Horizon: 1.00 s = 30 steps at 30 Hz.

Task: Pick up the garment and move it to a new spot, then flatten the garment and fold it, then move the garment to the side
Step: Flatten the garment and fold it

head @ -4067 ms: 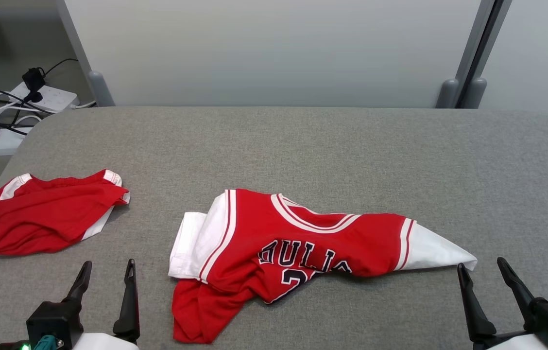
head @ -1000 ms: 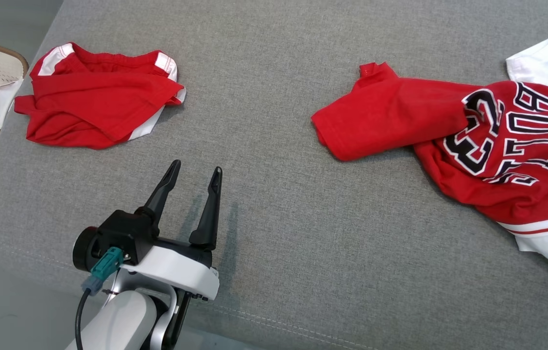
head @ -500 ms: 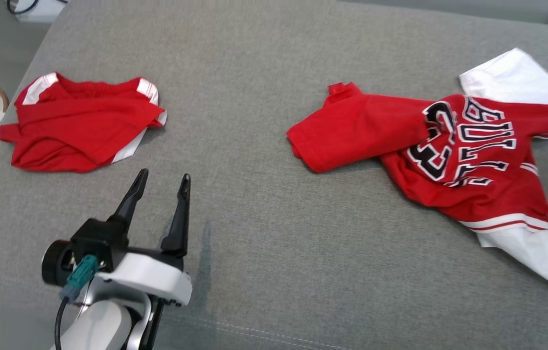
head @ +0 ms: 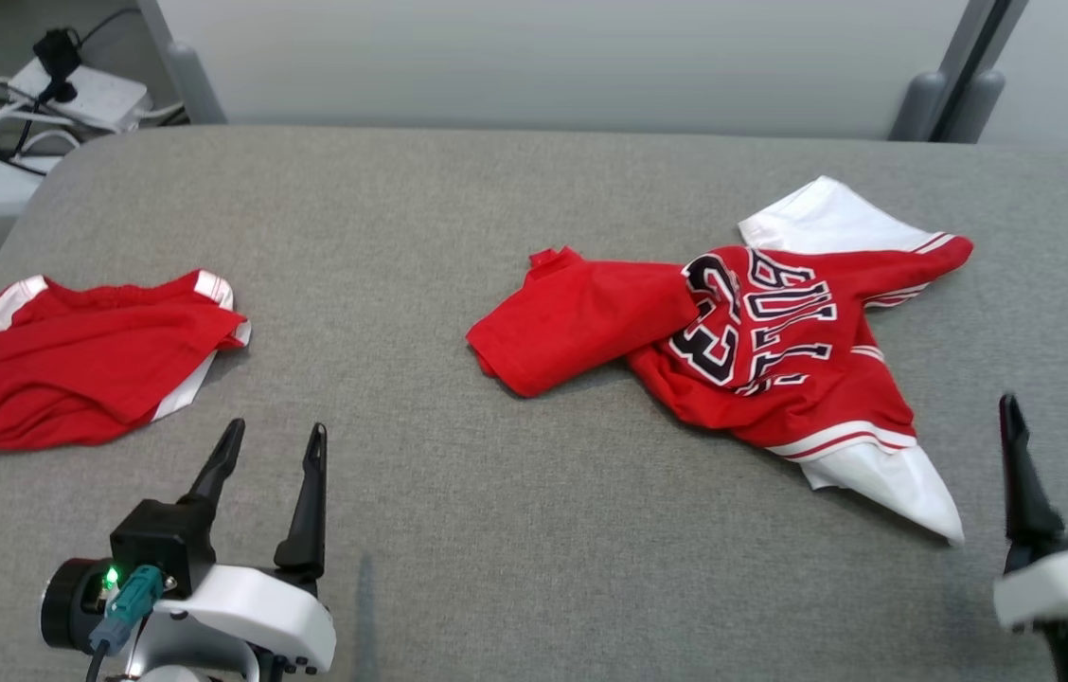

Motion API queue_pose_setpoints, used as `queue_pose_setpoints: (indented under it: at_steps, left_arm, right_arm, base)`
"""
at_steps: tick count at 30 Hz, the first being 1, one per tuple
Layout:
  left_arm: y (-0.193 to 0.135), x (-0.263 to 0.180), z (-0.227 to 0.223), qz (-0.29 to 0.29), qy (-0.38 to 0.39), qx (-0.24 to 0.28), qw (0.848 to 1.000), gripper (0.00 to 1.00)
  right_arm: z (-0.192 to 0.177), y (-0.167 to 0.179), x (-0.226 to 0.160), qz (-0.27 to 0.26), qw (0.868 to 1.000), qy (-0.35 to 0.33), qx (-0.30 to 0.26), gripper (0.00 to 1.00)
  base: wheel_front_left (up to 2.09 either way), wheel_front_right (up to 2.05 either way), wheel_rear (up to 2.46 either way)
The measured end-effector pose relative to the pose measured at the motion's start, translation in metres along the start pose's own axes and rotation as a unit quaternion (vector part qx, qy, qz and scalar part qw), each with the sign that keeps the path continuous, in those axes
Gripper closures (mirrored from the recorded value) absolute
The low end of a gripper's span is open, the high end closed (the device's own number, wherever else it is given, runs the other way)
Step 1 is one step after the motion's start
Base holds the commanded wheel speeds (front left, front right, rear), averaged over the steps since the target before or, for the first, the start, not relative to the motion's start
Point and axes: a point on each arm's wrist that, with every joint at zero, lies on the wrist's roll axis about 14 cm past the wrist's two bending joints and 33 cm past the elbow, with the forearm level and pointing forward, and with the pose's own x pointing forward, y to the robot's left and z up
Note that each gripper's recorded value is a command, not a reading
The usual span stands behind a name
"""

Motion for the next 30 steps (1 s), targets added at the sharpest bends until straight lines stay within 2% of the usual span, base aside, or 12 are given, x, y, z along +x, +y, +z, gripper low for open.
queue_pose_setpoints:
  at_steps: [5,10,22,30]
  left_arm:
    - [-0.008,-0.009,0.001,-0.012,0.001,-0.005,1.000,0.00]
    - [-0.009,-0.017,-0.003,-0.011,0.007,-0.006,1.000,0.00]
    - [-0.018,-0.017,-0.015,-0.028,0.034,-0.006,0.999,0.00]
    - [-0.064,-0.002,-0.064,-0.130,0.130,0.008,0.983,0.00]
  right_arm:
    - [0.005,0.007,-0.049,-0.028,0.999,-0.020,0.003,0.00]
    - [0.007,0.013,-0.076,-0.040,0.999,-0.026,0.004,0.00]
    - [0.013,0.017,-0.080,-0.041,0.999,-0.028,0.005,0.00]
    - [0.003,0.020,-0.072,-0.039,0.999,-0.013,0.013,0.00]
  base:
    - [0.00,0.00,0.00]
    - [0.00,0.00,0.00]
    - [0.00,0.00,0.00]
    - [0.00,0.00,0.00]
